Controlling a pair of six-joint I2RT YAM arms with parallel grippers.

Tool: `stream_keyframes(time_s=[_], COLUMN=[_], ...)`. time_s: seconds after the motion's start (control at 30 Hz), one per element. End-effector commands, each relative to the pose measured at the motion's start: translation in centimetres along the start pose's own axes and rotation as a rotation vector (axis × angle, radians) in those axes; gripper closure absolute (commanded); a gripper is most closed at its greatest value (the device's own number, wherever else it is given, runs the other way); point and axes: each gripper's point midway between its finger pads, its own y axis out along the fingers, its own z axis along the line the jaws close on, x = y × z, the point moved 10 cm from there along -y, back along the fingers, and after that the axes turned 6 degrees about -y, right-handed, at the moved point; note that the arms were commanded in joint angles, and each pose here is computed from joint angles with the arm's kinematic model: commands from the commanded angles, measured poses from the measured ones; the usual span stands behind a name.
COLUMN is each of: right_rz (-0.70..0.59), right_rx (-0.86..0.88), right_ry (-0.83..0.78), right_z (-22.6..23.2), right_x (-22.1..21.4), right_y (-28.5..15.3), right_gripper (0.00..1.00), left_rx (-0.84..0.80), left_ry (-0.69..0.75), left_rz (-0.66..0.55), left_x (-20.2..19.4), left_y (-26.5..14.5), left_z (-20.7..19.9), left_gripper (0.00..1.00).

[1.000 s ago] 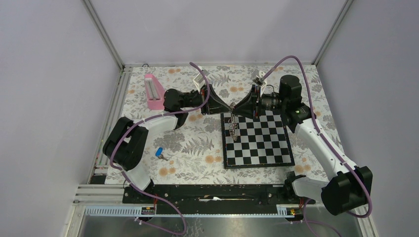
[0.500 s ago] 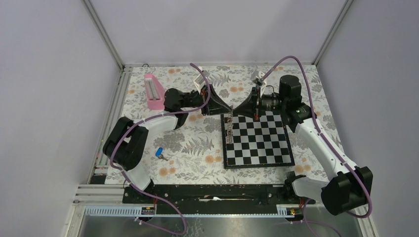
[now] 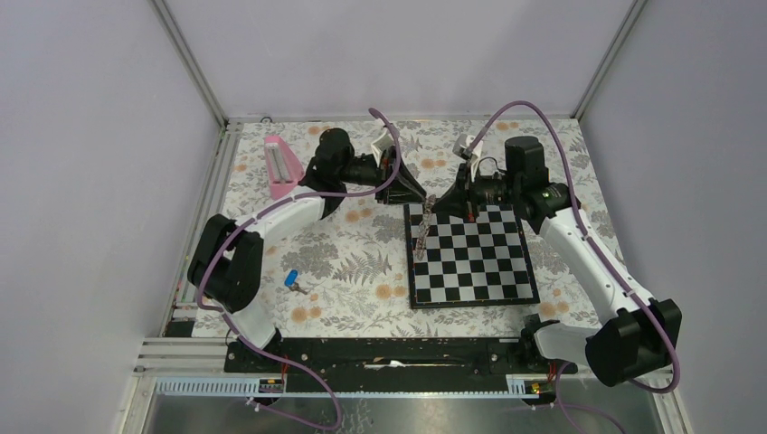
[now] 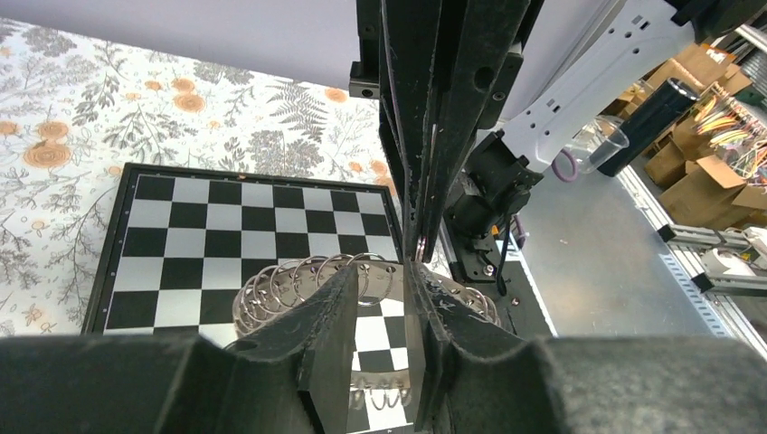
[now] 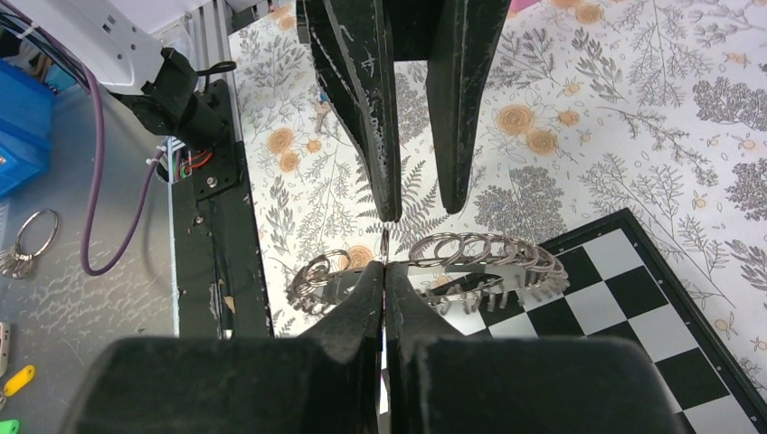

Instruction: Put the keys on the keyring

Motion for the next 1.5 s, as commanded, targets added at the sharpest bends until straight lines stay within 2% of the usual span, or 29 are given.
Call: stream_keyframes(time_s=[0.0, 0.2, 0.43, 0.7, 0.87, 1.03, 1.27, 1.47], right_rz=[0.004, 0.015, 0.031, 0.066, 0.071, 0.065, 0.065, 0.054], right_rx=[-0.004, -0.013, -0.016, -0.041, -0.034, -0.017, -0.011, -0.012], right_ry=[-0.063, -0.057, -0.051, -0.083, -0.083, -0.078, -0.071, -0.077], right_z=[0.1, -0.1, -0.3, -0.3, -0.4, -0.4, -0.2, -0.1], right_x=[1.5, 1.3, 0.8, 0.3, 0.2, 0.3, -0.1, -0.1], right_y=[-0.1, 0.0, 0.2, -0.2, 0.0, 0.4, 0.6, 0.6], right_gripper=[1.0, 1.0, 1.0, 1.0, 1.0, 1.0, 1.0, 1.0], left_rx=[-0.019, -0.028, -0.016, 0.038, 0.011, -0.014, -0.012, -0.012], left_ry=[0.127, 0.161, 0.205, 0.314, 0.324, 0.315, 0.31, 0.297], left_rz=[0.059, 0.136, 0.168, 0.236, 0.248, 0.263, 0.266, 0.267], left_x=[1.4, 1.0, 1.5, 1.5, 1.4, 1.0, 1.2, 1.0], left_y=[0.3, 0.9, 0.8, 0.1, 0.1, 1.4, 1.9, 2.1], left_z=[-0.7, -0.8, -1.1, -1.1, -1.6, -1.7, -1.4, -1.3], left_gripper=[0.71, 0.7, 0.69, 0.63, 0.58, 0.58, 0.65, 0.76])
